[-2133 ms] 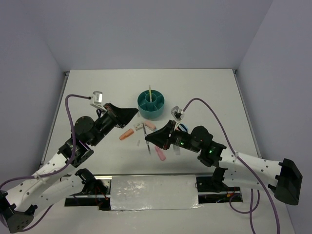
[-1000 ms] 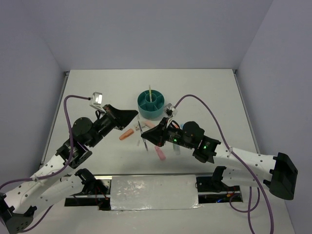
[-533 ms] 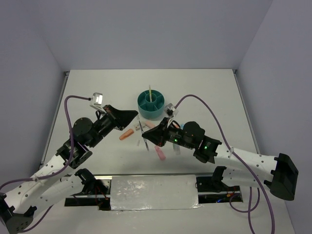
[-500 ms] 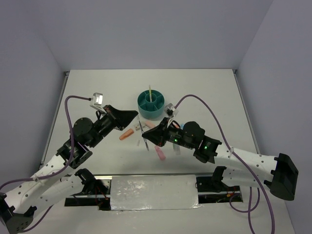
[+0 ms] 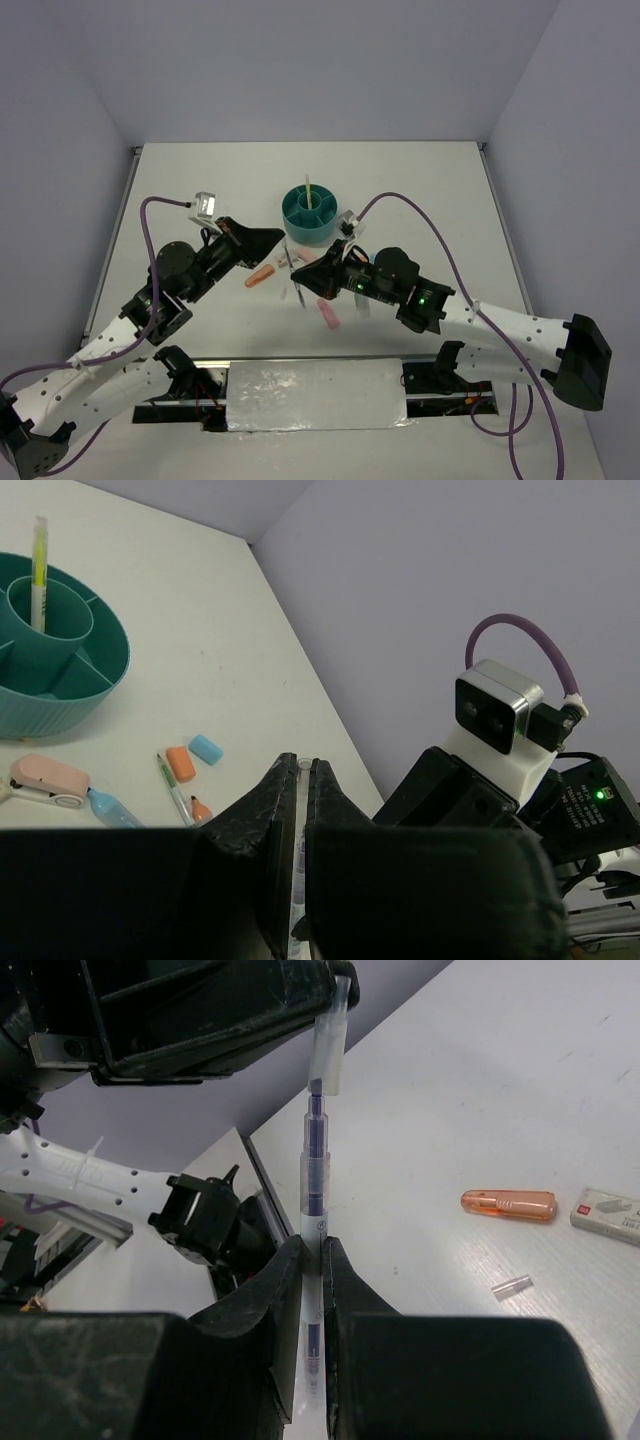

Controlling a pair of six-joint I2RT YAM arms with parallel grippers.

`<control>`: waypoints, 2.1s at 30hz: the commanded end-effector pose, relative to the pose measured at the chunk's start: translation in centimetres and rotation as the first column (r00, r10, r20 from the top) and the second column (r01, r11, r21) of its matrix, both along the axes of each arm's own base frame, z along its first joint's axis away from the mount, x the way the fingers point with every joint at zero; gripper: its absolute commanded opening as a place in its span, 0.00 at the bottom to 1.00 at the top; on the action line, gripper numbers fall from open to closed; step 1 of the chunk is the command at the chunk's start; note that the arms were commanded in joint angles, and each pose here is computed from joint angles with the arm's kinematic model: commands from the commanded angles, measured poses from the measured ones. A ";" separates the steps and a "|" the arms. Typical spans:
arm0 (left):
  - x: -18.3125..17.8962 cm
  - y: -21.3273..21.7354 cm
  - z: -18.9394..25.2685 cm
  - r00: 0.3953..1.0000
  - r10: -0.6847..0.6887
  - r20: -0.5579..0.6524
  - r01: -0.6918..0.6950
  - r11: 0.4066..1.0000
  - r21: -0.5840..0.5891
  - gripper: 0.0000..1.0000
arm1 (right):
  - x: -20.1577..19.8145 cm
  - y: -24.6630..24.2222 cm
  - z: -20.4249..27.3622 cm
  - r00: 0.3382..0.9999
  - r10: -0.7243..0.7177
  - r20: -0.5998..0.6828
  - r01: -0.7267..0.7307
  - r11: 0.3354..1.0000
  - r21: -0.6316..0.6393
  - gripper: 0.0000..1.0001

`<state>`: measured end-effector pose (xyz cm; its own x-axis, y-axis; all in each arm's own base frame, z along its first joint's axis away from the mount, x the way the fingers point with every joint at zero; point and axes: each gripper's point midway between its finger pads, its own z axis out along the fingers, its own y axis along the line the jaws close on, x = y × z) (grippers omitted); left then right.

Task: Sort the stationery into containers
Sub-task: Close the pen cap on the pen.

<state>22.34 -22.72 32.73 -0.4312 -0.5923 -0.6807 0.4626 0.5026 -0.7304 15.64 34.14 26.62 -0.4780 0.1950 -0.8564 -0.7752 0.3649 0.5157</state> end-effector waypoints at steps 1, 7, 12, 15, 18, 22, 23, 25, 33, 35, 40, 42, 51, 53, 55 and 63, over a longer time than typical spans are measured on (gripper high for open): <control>-0.3 -0.3 0.9 0.999 -0.024 0.040 0.025 0.999 -0.028 0.00 | 0.7 0.2 3.6 0.998 -0.024 0.054 0.020 0.997 0.068 0.00; -0.9 -0.4 0.5 0.998 -0.048 0.029 0.049 0.997 -0.052 0.00 | 1.7 0.1 4.9 0.996 -0.048 0.074 0.043 0.996 0.079 0.00; -1.2 -0.4 0.0 0.998 -0.059 0.026 0.060 0.997 -0.054 0.00 | 2.3 0.2 6.9 0.993 -0.063 0.101 0.051 0.992 0.112 0.00; -1.0 -0.6 -0.5 0.998 -0.058 0.019 0.059 0.997 -0.058 0.00 | 2.7 0.4 8.0 0.990 -0.076 0.117 0.060 0.988 0.139 0.00; -1.2 -1.0 -0.2 0.996 -0.088 0.033 0.090 0.994 -0.064 0.00 | 2.4 0.5 9.6 0.983 -0.072 0.168 0.033 0.974 0.223 0.00; -1.2 -1.2 0.1 0.992 -0.101 0.073 0.101 0.995 0.005 0.19 | 1.9 0.7 10.1 0.970 -0.046 0.239 -0.007 0.976 0.216 0.00; -1.2 -1.2 0.3 0.992 -0.102 0.081 0.101 0.995 0.017 0.23 | 1.9 0.7 10.1 0.968 -0.042 0.246 -0.011 0.978 0.207 0.00; -1.3 -1.1 0.8 0.989 -0.105 0.106 0.100 0.994 0.048 0.28 | 2.0 0.6 9.8 0.966 -0.047 0.255 -0.003 0.981 0.192 0.00; -1.7 -1.5 2.5 0.978 -0.144 0.153 0.136 0.989 0.062 0.34 | 2.1 0.8 9.0 0.969 -0.042 0.245 -0.001 0.986 0.169 0.00; -1.9 -1.6 2.5 0.975 -0.155 0.157 0.147 0.987 0.063 0.43 | 2.3 0.9 8.9 0.969 -0.046 0.244 0.007 0.987 0.161 0.00; -2.2 -1.8 2.5 0.970 -0.176 0.169 0.165 0.983 0.075 0.39 | 2.4 1.3 8.9 0.969 -0.033 0.245 -0.004 0.989 0.146 0.00; -2.2 -1.6 2.9 0.970 -0.168 0.174 0.157 0.985 0.076 0.19 | 2.4 1.3 9.0 0.969 -0.031 0.247 -0.005 0.989 0.146 0.00; -4.3 -1.9 6.3 0.905 -0.251 0.344 0.230 0.968 0.101 0.00 | 1.5 2.6 7.1 0.964 0.083 0.252 -0.107 0.991 0.082 0.39; -5.0 -1.8 7.3 0.884 -0.267 0.384 0.246 0.964 0.104 0.00 | 1.5 3.0 6.3 0.967 0.103 0.234 -0.122 0.990 0.068 0.40; -5.3 -1.5 8.1 0.872 -0.264 0.412 0.244 0.964 0.102 0.00 | 1.3 3.3 6.0 0.966 0.116 0.233 -0.136 0.988 0.071 0.40; -5.1 -1.9 8.3 0.866 -0.276 0.417 0.245 0.961 0.129 0.17 | 0.9 3.5 7.1 0.960 0.137 0.245 -0.164 0.982 0.093 0.00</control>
